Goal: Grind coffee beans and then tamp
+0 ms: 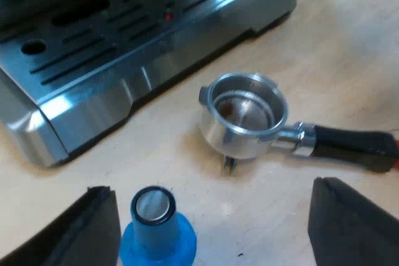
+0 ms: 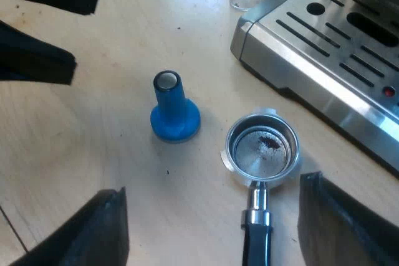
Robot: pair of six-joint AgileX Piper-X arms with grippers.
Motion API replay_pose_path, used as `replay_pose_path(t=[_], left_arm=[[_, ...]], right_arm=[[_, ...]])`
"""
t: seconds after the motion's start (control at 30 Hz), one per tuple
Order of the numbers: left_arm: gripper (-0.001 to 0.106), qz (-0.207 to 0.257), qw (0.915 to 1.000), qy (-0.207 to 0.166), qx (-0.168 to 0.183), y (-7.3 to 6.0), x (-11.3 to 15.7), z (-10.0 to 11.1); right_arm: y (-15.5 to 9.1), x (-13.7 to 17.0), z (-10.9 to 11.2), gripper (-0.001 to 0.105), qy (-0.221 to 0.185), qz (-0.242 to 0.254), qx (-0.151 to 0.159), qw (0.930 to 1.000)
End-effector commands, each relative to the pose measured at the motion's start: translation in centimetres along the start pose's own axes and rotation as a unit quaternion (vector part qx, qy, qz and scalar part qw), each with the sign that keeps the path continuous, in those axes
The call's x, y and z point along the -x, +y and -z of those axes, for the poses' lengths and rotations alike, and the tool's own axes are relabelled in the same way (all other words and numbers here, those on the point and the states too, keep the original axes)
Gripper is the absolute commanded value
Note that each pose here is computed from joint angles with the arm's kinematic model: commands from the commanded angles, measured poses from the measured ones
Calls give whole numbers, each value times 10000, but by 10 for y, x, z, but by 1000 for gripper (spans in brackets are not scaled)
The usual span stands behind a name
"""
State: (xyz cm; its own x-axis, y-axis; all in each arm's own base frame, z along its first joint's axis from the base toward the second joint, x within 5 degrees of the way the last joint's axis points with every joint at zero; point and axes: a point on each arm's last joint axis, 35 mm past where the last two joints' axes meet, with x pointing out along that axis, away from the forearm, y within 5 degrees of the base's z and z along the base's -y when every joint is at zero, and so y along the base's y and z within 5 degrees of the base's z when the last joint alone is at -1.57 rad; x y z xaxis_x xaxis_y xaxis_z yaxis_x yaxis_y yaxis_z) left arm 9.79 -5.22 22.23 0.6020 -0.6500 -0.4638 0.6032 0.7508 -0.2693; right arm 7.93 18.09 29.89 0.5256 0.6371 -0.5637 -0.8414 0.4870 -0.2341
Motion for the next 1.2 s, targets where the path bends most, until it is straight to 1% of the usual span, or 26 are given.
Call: replay_pose_path(t=[0.03, 0.17, 0.27, 0.33, 0.37, 0.6, 0.77, 1.07, 1.2], left_arm=[[65, -23, 9999, -132, -53, 3, -7, -2], [65, -26, 9999, -105, -41, 8, -18, 3], [65, -26, 9999, -102, -40, 11, -26, 5], [65, -91, 9999, -89, -32, 13, -28, 5], [65, -224, 9997, -35, -5, 16, -34, 7], [65, -274, 9995, 120, 58, 23, -49, 10], [65, -297, 9987, 391, 164, 29, -63, 15], [65, -300, 9985, 430, 179, 37, -81, 18], [65, -309, 9979, 532, 219, 40, -86, 22]], right_arm=[[1, -2, 3, 60, -136, 41, 36, 9999], [3, -8, 8, 60, -239, 52, -21, 9997], [5, -13, 13, 60, -421, 71, -72, 9991], [5, -14, 14, 60, -479, 77, -88, 9988], [6, -15, 14, 60, -564, 86, -112, 9983], [6, -16, 15, 60, -578, 87, -116, 9982], [6, -16, 15, 60, -578, 87, -116, 9982], [6, -16, 15, 60, -578, 87, -116, 9982], [6, -16, 15, 60, -578, 87, -116, 9982]])
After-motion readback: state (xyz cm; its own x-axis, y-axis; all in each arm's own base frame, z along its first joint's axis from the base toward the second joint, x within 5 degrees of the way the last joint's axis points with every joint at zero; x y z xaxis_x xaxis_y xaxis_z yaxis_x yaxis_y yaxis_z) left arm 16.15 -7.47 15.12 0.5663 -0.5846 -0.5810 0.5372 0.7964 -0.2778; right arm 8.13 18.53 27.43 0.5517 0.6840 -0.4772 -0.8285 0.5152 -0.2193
